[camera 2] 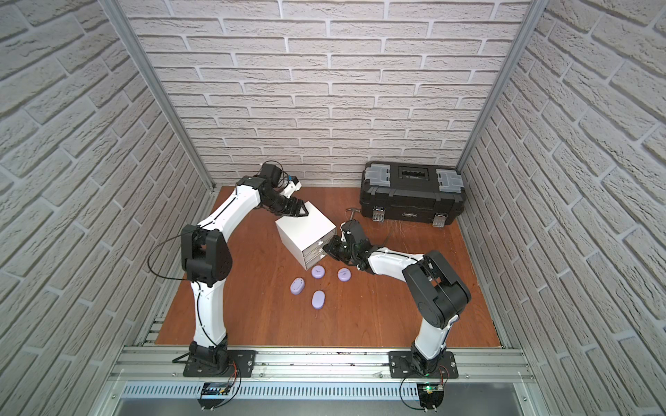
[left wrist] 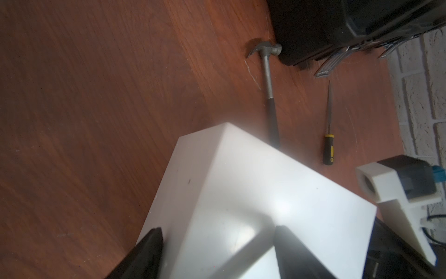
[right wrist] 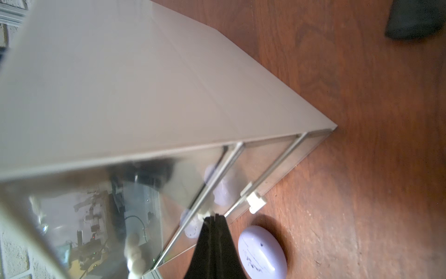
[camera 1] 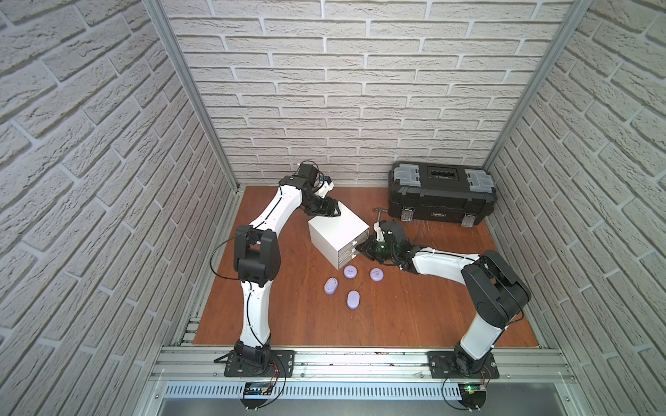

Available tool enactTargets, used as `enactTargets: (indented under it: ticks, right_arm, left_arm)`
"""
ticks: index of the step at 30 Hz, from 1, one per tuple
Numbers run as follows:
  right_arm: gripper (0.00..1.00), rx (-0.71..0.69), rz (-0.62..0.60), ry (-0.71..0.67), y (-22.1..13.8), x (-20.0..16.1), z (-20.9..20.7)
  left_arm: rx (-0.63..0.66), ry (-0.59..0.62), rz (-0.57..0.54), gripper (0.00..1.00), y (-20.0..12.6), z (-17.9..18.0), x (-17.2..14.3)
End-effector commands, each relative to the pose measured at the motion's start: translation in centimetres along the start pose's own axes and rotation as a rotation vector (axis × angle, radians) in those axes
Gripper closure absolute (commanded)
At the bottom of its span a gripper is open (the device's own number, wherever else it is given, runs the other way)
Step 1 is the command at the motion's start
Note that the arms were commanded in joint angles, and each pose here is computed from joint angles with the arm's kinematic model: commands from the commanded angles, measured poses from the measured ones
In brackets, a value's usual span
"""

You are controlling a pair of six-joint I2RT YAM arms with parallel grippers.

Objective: Put the bluetooth earphones in the drawer according to color
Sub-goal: Close the drawer in the storage box, then adjust the Bluetooth earphone at the center of the board.

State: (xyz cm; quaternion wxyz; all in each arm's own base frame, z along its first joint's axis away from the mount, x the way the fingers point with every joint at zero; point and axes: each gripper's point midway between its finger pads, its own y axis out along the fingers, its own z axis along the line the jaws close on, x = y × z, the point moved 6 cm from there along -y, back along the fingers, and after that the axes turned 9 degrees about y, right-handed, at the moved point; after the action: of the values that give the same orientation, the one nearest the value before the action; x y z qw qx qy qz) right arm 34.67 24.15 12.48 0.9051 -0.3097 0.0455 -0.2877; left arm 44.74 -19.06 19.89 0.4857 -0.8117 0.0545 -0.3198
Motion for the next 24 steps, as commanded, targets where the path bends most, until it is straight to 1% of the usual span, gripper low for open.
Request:
enactTargets:
  ticks: [1, 6, 8, 12, 15, 18, 24]
  right_arm:
    - [0.93, 0.052, -0.015, -0.013, -0.5, -0.4, 0.6]
    - [0.78, 0.023, -0.054, 0.015, -3.0, -1.5, -1.5]
    - [0.74, 0.034, -0.072, 0.03, -3.7, -1.9, -2.4]
    - [0.74, 0.106, -0.108, 0.068, -3.5, -2.3, -3.7]
    - [0.74, 0.199, -0.116, 0.112, -2.7, -2.5, -3.7]
    - [0.74, 0.254, -0.126, 0.133, -2.1, -2.7, -3.4]
    - [0.73, 0.296, -0.133, 0.167, -0.9, -3.2, -2.7]
  left_arm:
    - [-0.025, -0.089, 0.297, 0.24, 3.8, -0.6, -6.0]
    - [-0.016, -0.098, 0.29, 0.24, 3.5, -0.3, -5.8]
    - [-0.011, -0.099, 0.288, 0.24, 3.3, -0.1, -5.8]
    - [-0.014, -0.109, 0.286, 0.24, 3.2, 0.1, -5.5]
    - [-0.014, -0.117, 0.285, 0.24, 3.2, 0.3, -5.5]
    - [-0.02, -0.122, 0.275, 0.24, 3.1, 0.3, -5.5]
    - [-0.026, -0.122, 0.26, 0.24, 2.7, 0.4, -5.4]
